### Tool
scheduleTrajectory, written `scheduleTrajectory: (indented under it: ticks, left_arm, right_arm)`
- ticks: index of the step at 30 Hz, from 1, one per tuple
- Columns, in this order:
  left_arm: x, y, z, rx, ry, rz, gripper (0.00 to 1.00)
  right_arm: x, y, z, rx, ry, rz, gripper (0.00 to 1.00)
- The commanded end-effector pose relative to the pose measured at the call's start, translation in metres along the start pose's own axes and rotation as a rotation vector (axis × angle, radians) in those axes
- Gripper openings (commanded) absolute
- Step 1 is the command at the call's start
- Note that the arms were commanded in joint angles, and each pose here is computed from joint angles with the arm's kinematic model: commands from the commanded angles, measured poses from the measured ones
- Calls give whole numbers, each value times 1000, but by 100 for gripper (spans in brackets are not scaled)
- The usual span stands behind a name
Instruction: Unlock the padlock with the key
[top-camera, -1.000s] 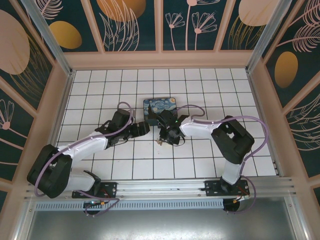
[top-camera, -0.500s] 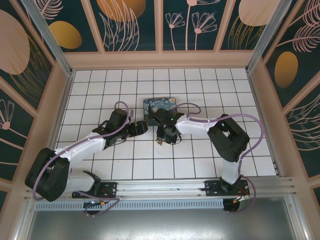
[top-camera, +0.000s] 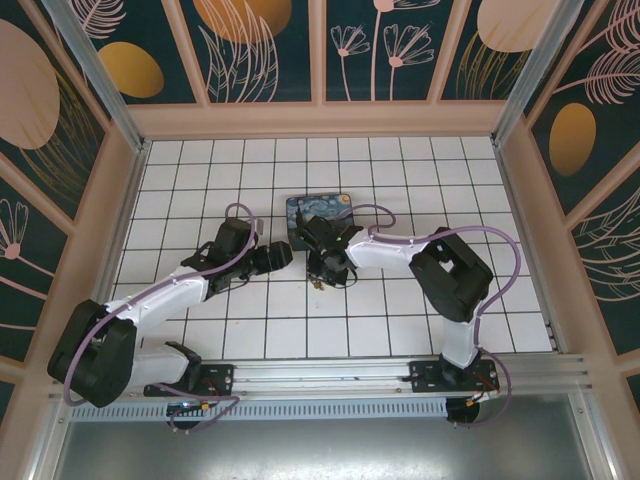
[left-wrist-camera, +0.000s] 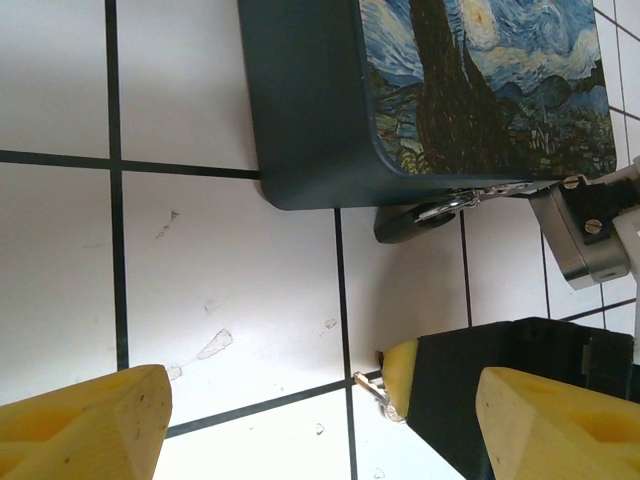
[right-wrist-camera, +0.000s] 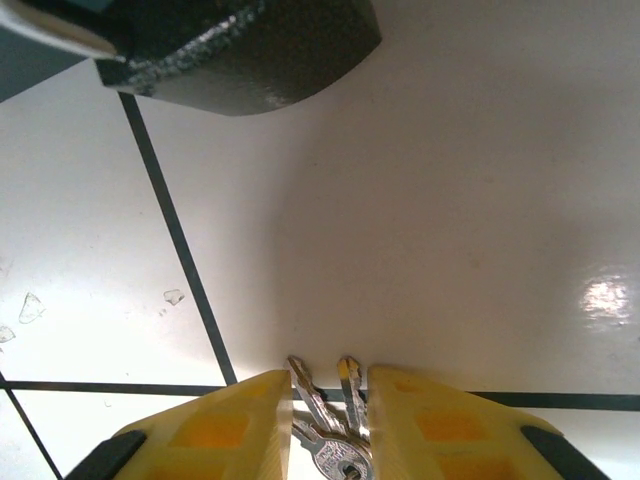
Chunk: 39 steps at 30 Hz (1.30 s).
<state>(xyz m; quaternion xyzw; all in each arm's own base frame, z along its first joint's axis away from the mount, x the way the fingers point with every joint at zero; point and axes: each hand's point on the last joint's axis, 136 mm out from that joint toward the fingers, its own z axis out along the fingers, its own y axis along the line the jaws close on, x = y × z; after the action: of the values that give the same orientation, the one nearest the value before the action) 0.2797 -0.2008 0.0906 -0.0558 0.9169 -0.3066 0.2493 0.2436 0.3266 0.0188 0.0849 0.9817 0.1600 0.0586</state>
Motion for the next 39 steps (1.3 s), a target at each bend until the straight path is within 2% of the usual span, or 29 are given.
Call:
scheduleTrajectory:
  ticks: [1,8,16,21,33,39]
  left_arm:
    - [4,10,-3,-41,7,10,80]
    - [18,17,-1,-27,27,-40,80]
    - [3,20,-9,-48,-25,-58,81]
    - [-4,20,-13,-57,-39,-57,81]
    - [-4,21,-15,-62,-41,-52,81]
    - [-4,21,-15,-64,-42,-46,81]
  right_arm:
    - [-1,11,-7,-36,-35,-56,28]
    - [-1,29,-23,-53,-65,-176,30]
    - [11,4,-13,49,-51,-199,30]
    - [8,-2,-19,59,-77,-215,30]
    - [19,-10,5,88,-33,-247,31]
    - [23,-13,6,95,-27,-243,20]
